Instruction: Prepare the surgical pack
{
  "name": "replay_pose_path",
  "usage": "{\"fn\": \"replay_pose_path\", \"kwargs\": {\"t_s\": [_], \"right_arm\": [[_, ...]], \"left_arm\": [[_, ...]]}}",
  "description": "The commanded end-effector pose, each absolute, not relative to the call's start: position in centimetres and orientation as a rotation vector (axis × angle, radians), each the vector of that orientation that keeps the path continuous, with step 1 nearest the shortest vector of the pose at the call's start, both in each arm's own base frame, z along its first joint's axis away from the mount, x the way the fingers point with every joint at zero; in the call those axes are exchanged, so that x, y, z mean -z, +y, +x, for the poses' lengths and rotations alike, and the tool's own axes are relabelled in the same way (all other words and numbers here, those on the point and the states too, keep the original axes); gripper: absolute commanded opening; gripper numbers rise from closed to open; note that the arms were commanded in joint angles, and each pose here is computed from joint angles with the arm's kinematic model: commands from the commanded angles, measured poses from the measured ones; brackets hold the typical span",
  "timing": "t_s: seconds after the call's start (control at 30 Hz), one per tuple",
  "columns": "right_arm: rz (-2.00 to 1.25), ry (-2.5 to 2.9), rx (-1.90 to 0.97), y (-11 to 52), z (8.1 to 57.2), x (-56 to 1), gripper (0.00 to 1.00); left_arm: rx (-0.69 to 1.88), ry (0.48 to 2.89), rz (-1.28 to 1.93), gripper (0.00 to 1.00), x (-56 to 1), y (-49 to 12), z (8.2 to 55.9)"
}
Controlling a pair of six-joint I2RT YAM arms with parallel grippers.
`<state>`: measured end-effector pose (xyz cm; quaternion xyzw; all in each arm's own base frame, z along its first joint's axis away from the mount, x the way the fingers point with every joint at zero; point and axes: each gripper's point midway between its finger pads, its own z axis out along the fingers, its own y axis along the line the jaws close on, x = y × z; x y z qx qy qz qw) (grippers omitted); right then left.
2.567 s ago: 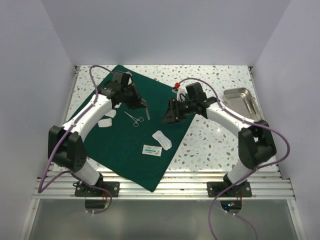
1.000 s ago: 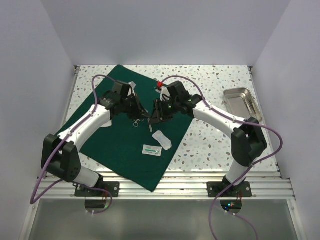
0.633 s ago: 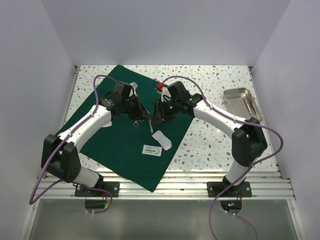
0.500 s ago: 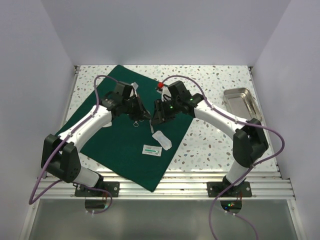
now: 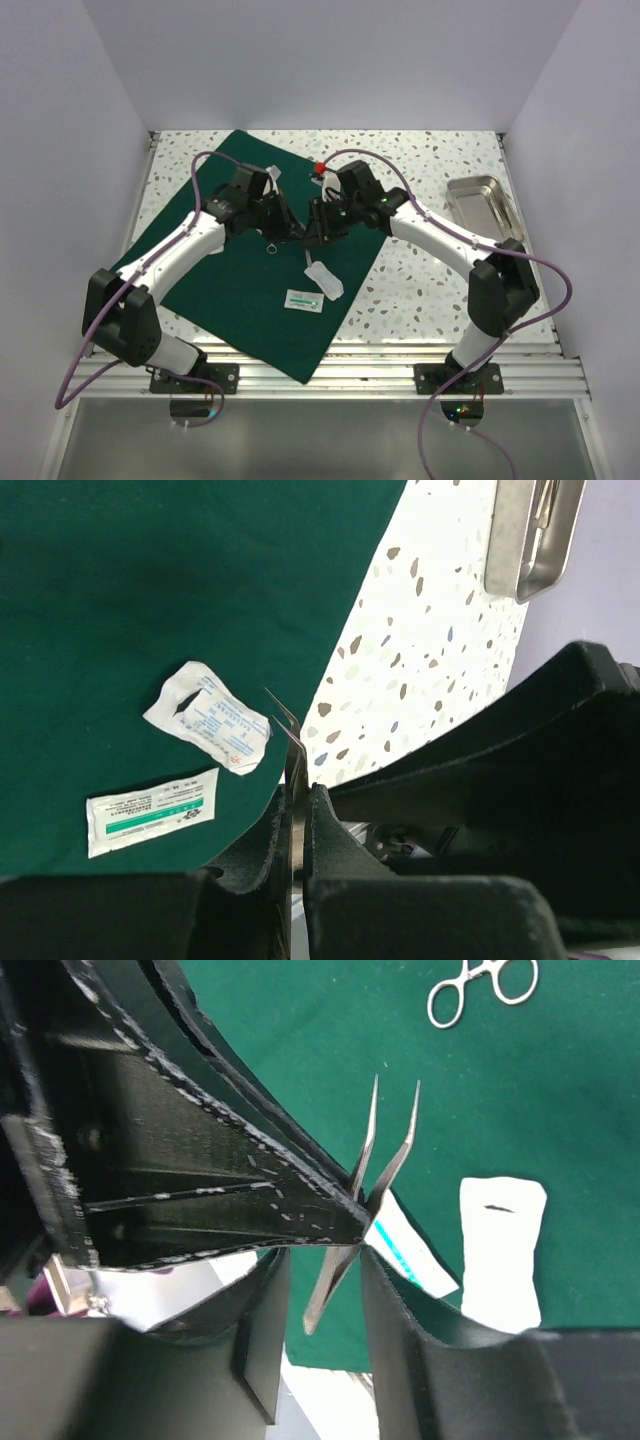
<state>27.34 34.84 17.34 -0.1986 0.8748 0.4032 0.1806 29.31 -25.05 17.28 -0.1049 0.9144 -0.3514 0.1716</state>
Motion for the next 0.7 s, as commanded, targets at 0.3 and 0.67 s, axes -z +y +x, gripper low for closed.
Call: {"fn": "replay_pose_path", "kwargs": {"t_s": [0.3, 0.67], "right_arm": [[-0.564, 2.504, -1.072, 34.3, 28.0, -16.0, 0.0], [-0.33, 2.578, -0.409, 21.7, 35.1, -13.4, 0.0]], "left_arm": [[1.089, 2.494, -0.233, 0.03, -20.3, -25.9, 29.6], [0.656, 2.459, -0.381, 0.99, -18.9, -15.3, 32.9]]}}
